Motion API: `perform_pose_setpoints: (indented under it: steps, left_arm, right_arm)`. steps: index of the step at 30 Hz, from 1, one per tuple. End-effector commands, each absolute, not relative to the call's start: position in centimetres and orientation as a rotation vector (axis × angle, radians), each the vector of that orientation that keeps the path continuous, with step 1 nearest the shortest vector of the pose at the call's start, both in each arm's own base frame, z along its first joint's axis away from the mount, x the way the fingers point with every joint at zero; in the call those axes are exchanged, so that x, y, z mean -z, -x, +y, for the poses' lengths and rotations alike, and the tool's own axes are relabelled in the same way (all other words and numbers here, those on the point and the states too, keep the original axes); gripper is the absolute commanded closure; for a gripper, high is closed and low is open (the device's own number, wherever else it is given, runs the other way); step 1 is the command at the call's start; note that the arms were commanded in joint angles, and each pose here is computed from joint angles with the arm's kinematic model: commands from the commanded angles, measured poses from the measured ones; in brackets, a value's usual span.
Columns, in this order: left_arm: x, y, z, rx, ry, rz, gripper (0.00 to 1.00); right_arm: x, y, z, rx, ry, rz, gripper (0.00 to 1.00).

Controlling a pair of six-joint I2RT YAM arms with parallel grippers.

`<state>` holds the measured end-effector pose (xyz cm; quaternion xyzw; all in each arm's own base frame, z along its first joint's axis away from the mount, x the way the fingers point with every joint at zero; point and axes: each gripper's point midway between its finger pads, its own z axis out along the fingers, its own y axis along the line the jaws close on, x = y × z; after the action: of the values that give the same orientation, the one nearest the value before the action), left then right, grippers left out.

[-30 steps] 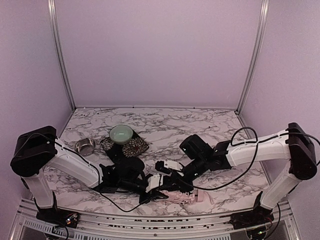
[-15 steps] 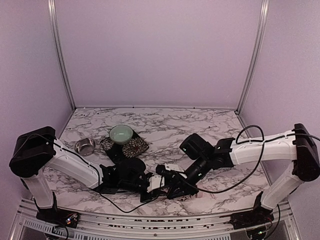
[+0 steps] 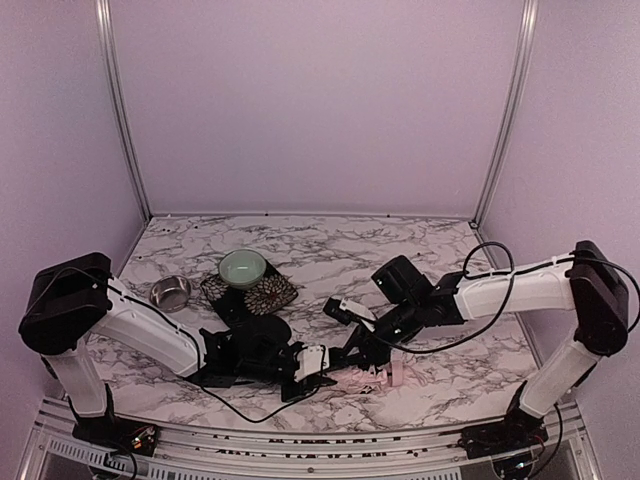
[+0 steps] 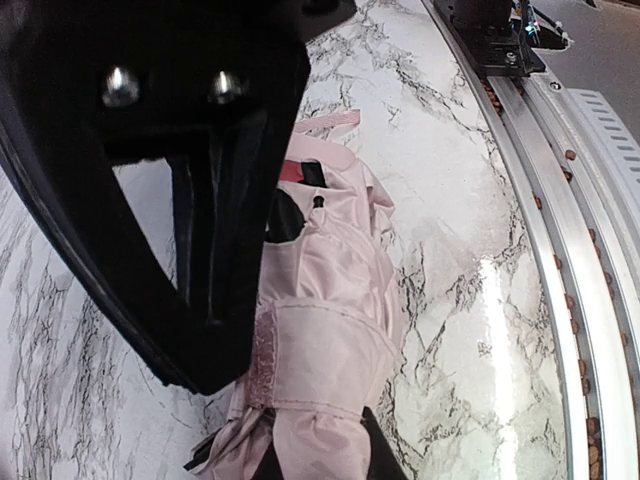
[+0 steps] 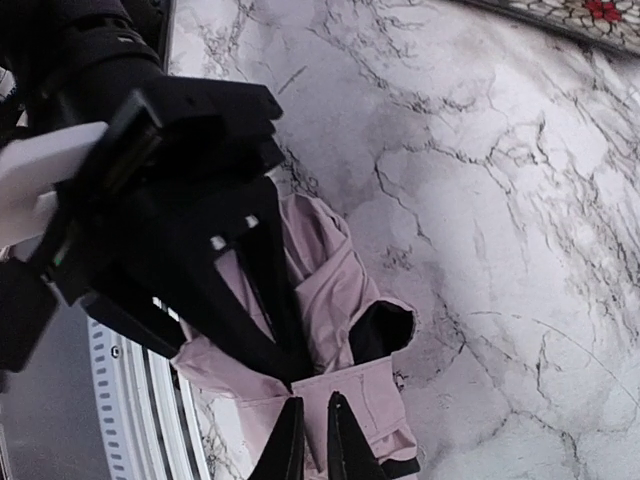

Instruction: Put away the umbrella

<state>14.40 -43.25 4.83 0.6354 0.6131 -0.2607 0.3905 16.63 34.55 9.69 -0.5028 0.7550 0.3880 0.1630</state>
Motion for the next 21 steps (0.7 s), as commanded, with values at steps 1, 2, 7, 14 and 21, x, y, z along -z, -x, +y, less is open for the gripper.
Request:
perform_pose_setpoints:
  steps: [1,2,7,14,21]
  left_arm:
    - [6.3,-12.7,-33.3,0.347,-1.877,1.954,1.0]
    - [6.3,-12.7,-33.3,0.346,-1.878,1.956,1.0]
    - [6.7,-12.9,-33.1,0.324,-1.88,1.965,1.0]
    - [6.5,-13.2,-32.9,0.297,-1.885,1.954,1.0]
    - [3.5,-13.4,-34.7,0.367,-1.857,1.891,0.77]
  right_arm:
    - [-9.8,-17.1,36.3,-1.058,1.458,2.115,0.92]
    - [-9.4,-16.3,36.4,-1.049,1.5,2.115,0.93]
    - [-7.7,-12.7,35.7,-1.05,1.636,2.147,0.96]
    - [-10.0,-12.2,35.0,-1.022,1.633,2.12,0.96]
    - [-13.2,-16.1,34.3,-0.816,1.531,2.072,0.86]
